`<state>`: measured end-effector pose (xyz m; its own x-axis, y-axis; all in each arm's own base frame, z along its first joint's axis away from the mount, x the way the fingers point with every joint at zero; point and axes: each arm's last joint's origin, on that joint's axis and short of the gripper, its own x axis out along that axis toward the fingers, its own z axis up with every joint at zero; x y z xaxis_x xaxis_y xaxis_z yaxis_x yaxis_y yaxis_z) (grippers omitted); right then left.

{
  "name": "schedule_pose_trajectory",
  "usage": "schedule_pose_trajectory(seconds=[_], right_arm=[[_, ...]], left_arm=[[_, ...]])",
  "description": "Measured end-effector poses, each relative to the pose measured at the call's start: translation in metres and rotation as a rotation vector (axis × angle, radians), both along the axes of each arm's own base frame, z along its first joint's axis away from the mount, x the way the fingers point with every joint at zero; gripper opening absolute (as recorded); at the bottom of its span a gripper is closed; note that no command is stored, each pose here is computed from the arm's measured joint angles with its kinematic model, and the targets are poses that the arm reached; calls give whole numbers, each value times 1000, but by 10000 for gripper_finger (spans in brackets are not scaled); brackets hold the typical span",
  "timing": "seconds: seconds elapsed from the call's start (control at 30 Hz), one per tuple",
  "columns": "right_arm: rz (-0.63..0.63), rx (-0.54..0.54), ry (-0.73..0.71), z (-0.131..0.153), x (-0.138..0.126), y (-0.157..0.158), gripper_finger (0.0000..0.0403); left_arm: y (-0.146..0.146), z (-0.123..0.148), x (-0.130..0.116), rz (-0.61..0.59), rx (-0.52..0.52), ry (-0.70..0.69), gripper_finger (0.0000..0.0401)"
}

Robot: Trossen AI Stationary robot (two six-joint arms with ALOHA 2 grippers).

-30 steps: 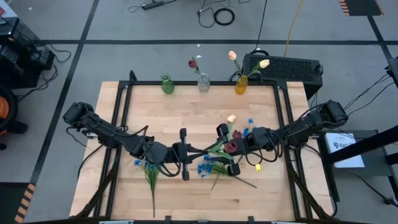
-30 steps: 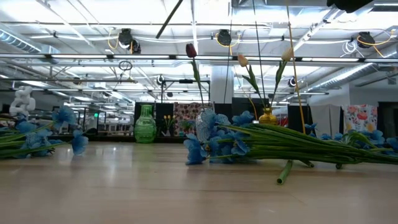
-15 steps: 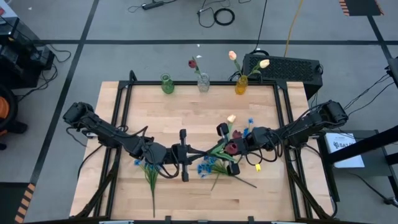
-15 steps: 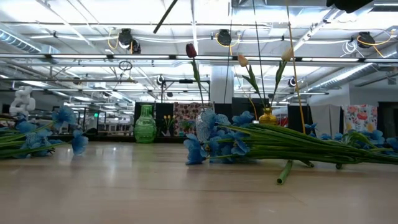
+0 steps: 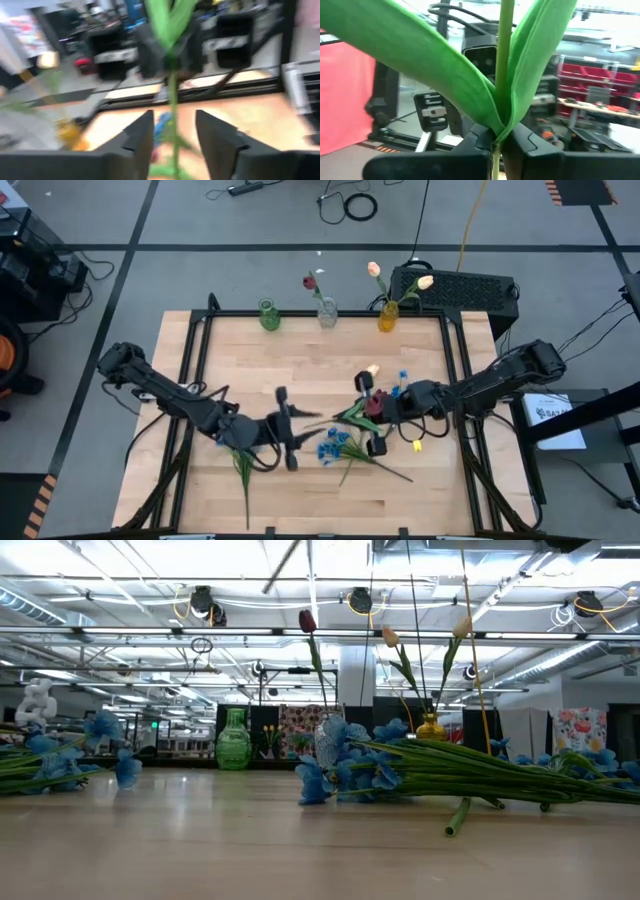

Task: Sort flowers into vase by color
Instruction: Put the left red tulip into the transparent vase

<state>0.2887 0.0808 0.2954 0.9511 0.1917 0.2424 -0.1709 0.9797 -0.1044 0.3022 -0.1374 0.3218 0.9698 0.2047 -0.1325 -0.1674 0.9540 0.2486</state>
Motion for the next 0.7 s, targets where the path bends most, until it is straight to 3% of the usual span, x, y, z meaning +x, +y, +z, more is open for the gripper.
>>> schedule_pose_trajectory(seconds=[0.2, 0.5, 0.7], right_arm=[[-154, -57, 21, 27, -28, -15, 10], [-312, -115, -21, 59, -69, -46, 10], [-451, -163, -51, 65, -72, -74, 10]], left_arm=[[5, 7, -24, 115, 54, 76, 210], [17, -3, -29, 150, 112, 207, 212], [31, -9, -24, 196, 89, 219, 212]])
